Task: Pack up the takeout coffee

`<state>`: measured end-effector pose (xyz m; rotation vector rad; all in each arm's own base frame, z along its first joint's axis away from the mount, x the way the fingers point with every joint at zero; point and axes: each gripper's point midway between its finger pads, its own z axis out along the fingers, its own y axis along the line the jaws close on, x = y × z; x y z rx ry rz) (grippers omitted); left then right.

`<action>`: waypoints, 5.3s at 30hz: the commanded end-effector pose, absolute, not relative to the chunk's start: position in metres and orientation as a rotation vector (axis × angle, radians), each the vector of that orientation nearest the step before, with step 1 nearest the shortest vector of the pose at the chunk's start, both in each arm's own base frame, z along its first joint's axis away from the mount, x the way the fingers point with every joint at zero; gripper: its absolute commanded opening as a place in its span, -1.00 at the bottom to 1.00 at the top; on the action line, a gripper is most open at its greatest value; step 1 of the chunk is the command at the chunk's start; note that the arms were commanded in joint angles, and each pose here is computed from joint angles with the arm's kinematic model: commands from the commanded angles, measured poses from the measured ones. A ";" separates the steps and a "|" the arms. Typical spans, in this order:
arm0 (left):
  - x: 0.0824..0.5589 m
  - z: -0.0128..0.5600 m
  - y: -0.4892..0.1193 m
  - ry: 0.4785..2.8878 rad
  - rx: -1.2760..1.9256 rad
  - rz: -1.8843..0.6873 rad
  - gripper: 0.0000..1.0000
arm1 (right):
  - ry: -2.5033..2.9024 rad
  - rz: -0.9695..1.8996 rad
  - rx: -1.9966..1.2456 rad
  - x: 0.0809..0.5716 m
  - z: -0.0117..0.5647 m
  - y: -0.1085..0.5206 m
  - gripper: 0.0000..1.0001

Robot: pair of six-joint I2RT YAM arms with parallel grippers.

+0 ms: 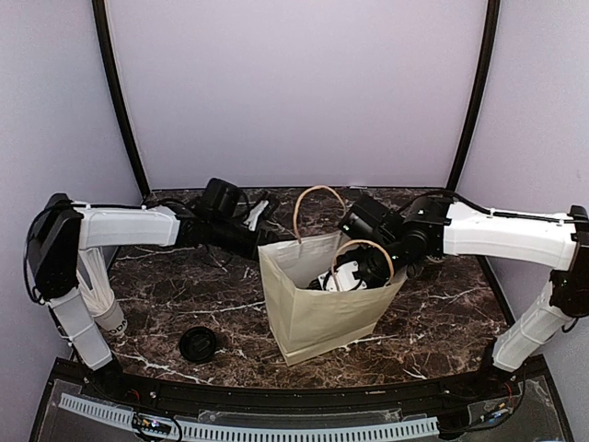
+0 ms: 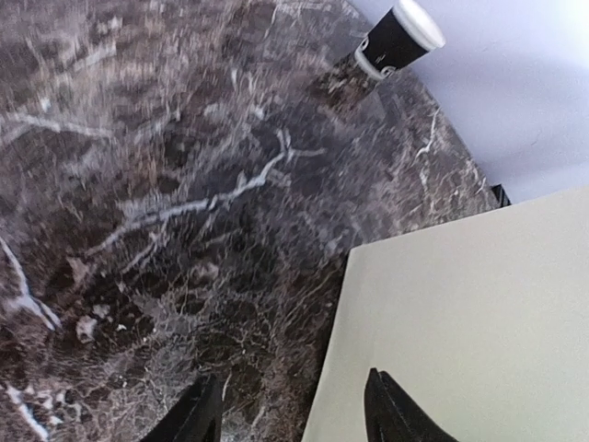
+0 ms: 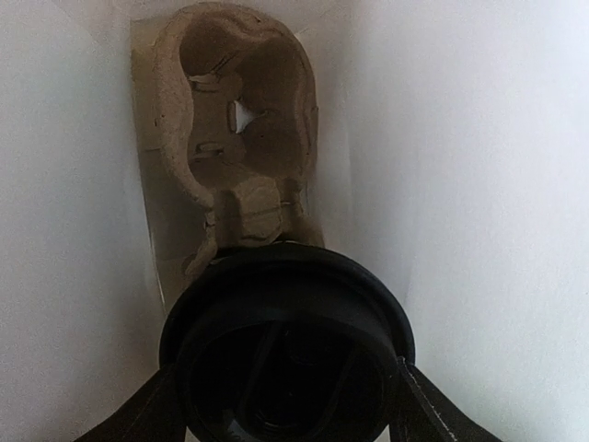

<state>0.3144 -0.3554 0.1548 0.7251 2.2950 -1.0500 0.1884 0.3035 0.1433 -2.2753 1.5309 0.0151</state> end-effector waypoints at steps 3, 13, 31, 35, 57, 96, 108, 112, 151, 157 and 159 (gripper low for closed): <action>0.296 0.130 -0.400 2.278 0.814 -1.232 0.11 | 1.652 0.199 -2.289 0.165 0.103 0.301 -1.00; 0.257 0.093 -0.439 2.301 0.992 -1.326 0.08 | 1.757 0.276 -2.262 0.156 0.078 0.297 -1.00; 0.253 0.078 -0.434 2.324 1.015 -1.296 0.07 | 1.656 0.172 -2.514 0.146 0.072 0.265 -0.91; 0.253 0.078 -0.433 2.326 1.015 -1.295 0.07 | 1.718 0.207 -2.479 0.147 0.078 0.274 -0.79; 0.251 0.091 -0.426 2.332 1.018 -1.252 0.07 | 1.650 0.314 -2.261 0.160 0.178 0.315 0.30; 0.211 0.322 -0.348 2.230 0.990 -0.858 0.18 | 1.328 0.248 -2.066 0.175 0.345 0.316 0.95; 0.170 0.303 -0.377 2.320 1.142 -0.751 0.10 | 1.352 0.106 -1.910 0.188 0.370 0.268 0.97; 0.180 0.299 -0.383 2.313 1.141 -0.694 0.05 | 1.421 0.066 -1.826 0.204 0.374 0.243 0.97; 0.222 0.341 -0.377 1.754 1.278 -0.322 -1.00 | 1.834 -0.086 -1.433 0.312 0.335 0.163 0.97; 0.195 0.334 -0.383 1.726 1.307 -0.394 -1.00 | 1.851 -0.085 -1.442 0.311 0.329 0.160 0.97; 0.184 0.328 -0.387 1.727 1.325 -0.417 -1.00 | 1.860 -0.079 -1.447 0.310 0.326 0.159 0.97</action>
